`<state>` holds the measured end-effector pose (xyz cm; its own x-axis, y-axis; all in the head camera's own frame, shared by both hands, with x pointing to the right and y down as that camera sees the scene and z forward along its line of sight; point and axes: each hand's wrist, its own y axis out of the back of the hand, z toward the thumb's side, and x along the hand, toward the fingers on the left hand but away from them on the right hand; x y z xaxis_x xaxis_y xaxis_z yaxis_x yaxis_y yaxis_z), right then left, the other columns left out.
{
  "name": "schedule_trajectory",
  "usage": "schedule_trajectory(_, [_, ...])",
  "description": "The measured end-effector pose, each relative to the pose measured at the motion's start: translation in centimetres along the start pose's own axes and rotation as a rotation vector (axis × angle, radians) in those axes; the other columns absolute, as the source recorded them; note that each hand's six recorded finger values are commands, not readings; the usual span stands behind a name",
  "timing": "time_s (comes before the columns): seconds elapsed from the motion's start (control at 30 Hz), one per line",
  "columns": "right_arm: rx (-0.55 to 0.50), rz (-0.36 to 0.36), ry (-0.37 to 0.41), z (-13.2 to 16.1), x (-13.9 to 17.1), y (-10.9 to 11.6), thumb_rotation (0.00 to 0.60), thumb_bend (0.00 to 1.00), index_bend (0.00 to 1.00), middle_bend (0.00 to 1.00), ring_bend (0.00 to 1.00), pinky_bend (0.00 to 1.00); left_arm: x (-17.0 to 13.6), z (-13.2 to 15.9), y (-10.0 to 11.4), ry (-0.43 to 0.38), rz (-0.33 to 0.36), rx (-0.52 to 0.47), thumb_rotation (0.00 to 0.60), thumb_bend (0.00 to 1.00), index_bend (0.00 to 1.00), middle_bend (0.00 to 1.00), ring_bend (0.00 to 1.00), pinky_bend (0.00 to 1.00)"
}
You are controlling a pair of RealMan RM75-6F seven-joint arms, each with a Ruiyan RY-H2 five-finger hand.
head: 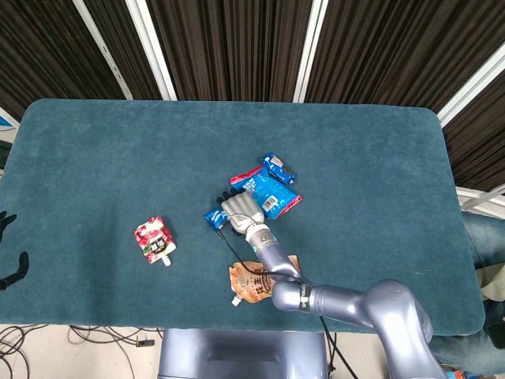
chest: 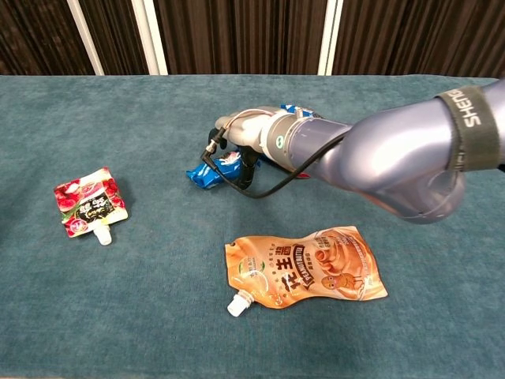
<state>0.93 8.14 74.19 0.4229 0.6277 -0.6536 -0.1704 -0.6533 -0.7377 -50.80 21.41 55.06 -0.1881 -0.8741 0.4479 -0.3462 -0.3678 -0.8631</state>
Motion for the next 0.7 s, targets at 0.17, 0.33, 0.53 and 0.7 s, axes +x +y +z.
schedule_trajectory(0.17, [0.002,0.013,-0.003,0.07,-0.27,-0.24,0.600,0.38,0.29,0.29,0.27,0.19,0.04,-0.01,-0.03,0.000,-0.002,0.000,0.600,0.49,0.11,0.04,0.12,0.08])
schedule_trajectory(0.33, [0.013,0.027,0.010,0.27,-0.12,-0.55,0.600,0.43,0.36,0.38,0.37,0.19,0.03,0.00,-0.07,0.000,-0.004,0.002,0.600,0.49,0.11,0.04,0.12,0.09])
schedule_trajectory(0.53, [-0.002,0.022,0.017,0.44,0.16,-0.44,0.600,0.45,0.39,0.40,0.38,0.19,0.04,-0.04,-0.02,0.003,-0.004,0.001,0.600,0.49,0.11,0.04,0.12,0.09])
schedule_trajectory(0.7, [-0.035,0.016,0.031,0.60,0.72,-0.13,0.600,0.46,0.40,0.40,0.38,0.19,0.05,-0.09,-0.08,0.005,-0.007,0.001,0.600,0.49,0.11,0.04,0.12,0.09])
